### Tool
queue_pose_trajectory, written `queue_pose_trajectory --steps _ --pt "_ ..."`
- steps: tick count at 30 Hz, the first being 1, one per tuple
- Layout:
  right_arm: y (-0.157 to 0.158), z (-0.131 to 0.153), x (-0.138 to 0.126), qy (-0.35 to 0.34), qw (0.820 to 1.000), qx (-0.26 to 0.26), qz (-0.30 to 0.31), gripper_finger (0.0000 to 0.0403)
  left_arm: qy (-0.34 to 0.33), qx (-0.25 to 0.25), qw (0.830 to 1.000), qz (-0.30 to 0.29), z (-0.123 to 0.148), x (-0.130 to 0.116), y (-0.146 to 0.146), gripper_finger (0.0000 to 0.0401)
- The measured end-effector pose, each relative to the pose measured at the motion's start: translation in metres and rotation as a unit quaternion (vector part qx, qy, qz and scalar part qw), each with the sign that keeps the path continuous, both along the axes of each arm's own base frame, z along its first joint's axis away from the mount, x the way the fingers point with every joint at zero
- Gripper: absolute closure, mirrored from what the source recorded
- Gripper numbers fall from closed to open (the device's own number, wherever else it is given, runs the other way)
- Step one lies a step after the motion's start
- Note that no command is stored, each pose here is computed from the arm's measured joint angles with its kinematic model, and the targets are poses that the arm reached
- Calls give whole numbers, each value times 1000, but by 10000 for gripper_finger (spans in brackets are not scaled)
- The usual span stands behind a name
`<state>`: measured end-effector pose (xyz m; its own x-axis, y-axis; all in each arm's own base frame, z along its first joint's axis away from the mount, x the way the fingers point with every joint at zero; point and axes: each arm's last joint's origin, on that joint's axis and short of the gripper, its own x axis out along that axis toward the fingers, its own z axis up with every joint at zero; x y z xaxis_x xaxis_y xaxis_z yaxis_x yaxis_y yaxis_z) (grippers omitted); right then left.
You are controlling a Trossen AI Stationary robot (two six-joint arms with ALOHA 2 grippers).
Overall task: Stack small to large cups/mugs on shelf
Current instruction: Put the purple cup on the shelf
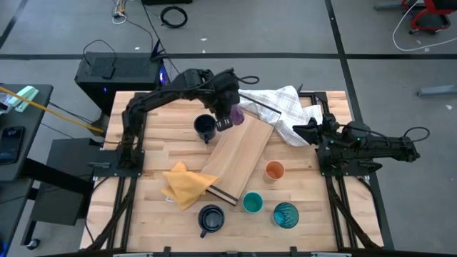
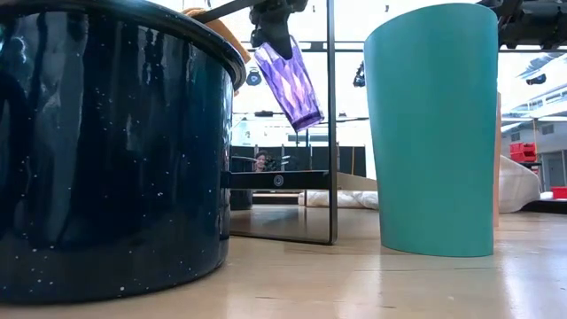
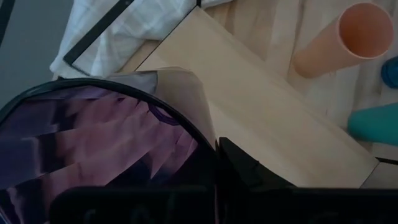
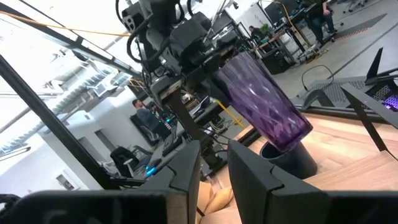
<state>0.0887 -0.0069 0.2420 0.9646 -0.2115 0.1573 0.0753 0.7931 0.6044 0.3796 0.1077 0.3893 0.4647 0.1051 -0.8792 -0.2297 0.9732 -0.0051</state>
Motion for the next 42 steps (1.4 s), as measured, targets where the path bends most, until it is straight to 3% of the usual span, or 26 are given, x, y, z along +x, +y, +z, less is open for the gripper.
queue_pose_trajectory --steps 34,42 --pt "1 -5 8 32 999 12 11 314 52 50 993 -97 -37 27 8 389" --pt "1 -6 10 38 999 15 13 314 96 61 985 -133 -50 29 9 389"
